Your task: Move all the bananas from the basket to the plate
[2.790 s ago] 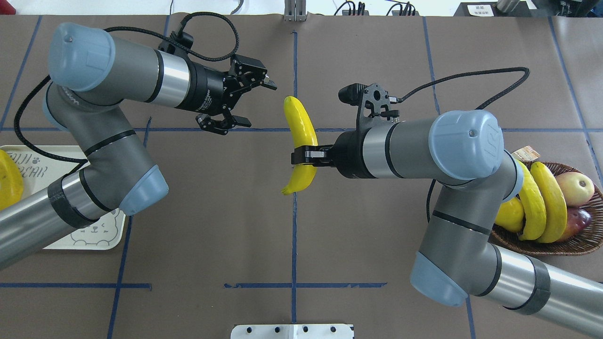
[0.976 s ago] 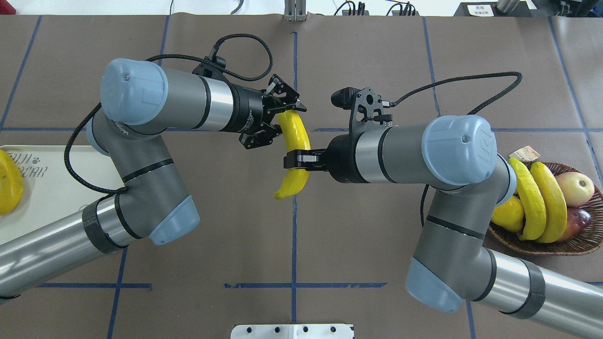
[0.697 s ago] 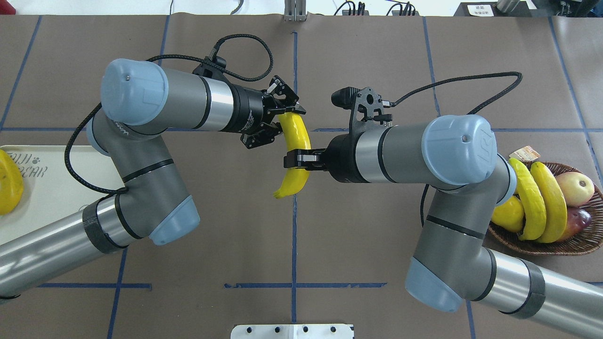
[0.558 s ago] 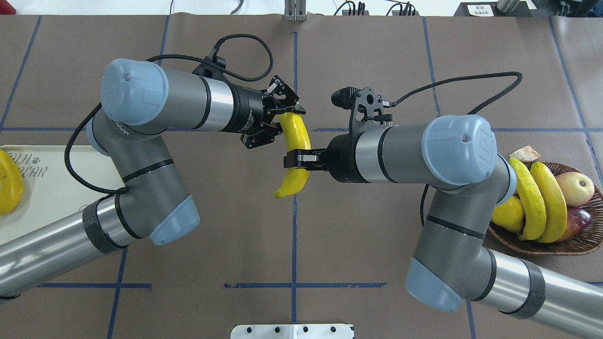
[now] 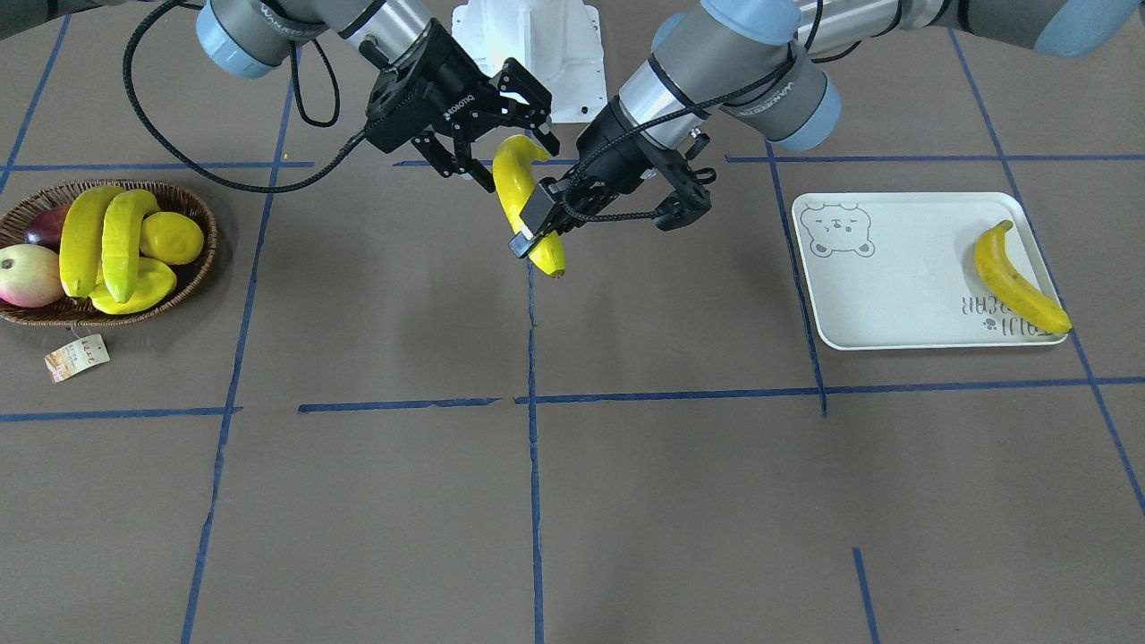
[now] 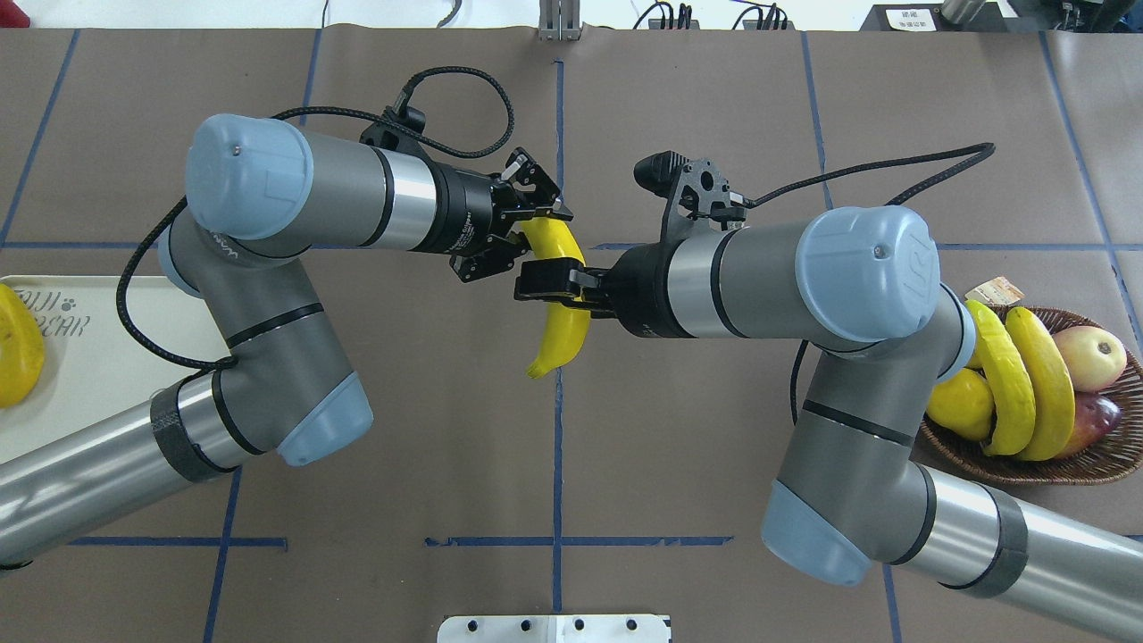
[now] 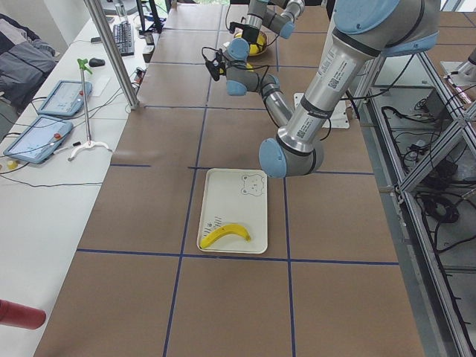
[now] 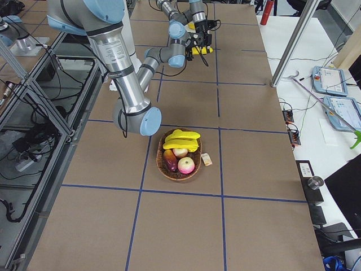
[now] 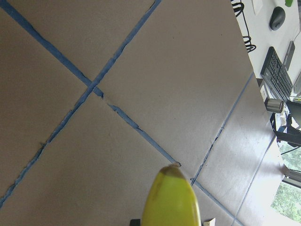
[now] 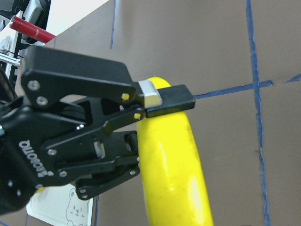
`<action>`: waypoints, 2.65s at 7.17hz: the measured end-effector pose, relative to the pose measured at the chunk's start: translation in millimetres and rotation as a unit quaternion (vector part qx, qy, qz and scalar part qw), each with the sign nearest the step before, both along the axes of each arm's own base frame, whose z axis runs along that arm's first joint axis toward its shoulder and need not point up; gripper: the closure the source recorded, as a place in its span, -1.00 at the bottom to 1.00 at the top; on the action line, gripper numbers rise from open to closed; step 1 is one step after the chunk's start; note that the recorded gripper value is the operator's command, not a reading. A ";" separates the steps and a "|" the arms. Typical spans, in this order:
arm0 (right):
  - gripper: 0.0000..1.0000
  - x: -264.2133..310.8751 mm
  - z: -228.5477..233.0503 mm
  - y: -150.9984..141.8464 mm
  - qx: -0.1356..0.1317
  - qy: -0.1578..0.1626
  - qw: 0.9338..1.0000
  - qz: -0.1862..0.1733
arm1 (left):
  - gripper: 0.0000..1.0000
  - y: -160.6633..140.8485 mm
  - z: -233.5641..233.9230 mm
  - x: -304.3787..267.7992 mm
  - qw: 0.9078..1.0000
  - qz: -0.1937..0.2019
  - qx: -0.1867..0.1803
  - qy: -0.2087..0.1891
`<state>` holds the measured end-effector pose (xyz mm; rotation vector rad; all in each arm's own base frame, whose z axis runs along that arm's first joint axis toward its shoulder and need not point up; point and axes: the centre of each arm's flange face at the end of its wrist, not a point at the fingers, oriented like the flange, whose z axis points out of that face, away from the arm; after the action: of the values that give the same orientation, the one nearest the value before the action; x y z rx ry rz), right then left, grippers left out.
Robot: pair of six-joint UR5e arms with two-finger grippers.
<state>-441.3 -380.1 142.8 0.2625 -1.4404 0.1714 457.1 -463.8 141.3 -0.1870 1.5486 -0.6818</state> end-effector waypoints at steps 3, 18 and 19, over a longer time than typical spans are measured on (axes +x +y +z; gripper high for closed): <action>-0.99 20.3 9.1 -21.2 -0.018 0.022 1.000 -0.009 | 1.00 -12.9 27.4 -5.8 0.999 -0.010 -0.013 -0.044; -0.99 262.2 244.7 -81.8 0.072 0.348 0.922 -0.153 | 1.00 -22.8 340.8 -278.6 0.930 0.083 -0.087 -0.347; -0.99 273.4 253.2 -81.9 0.077 0.351 0.920 -0.156 | 1.00 -21.4 379.9 -280.1 0.935 0.064 -0.101 -0.334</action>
<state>-167.9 -462.0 396.0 0.1895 -0.7597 -0.2803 177.0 -485.2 521.2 -0.1823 0.8069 -0.7070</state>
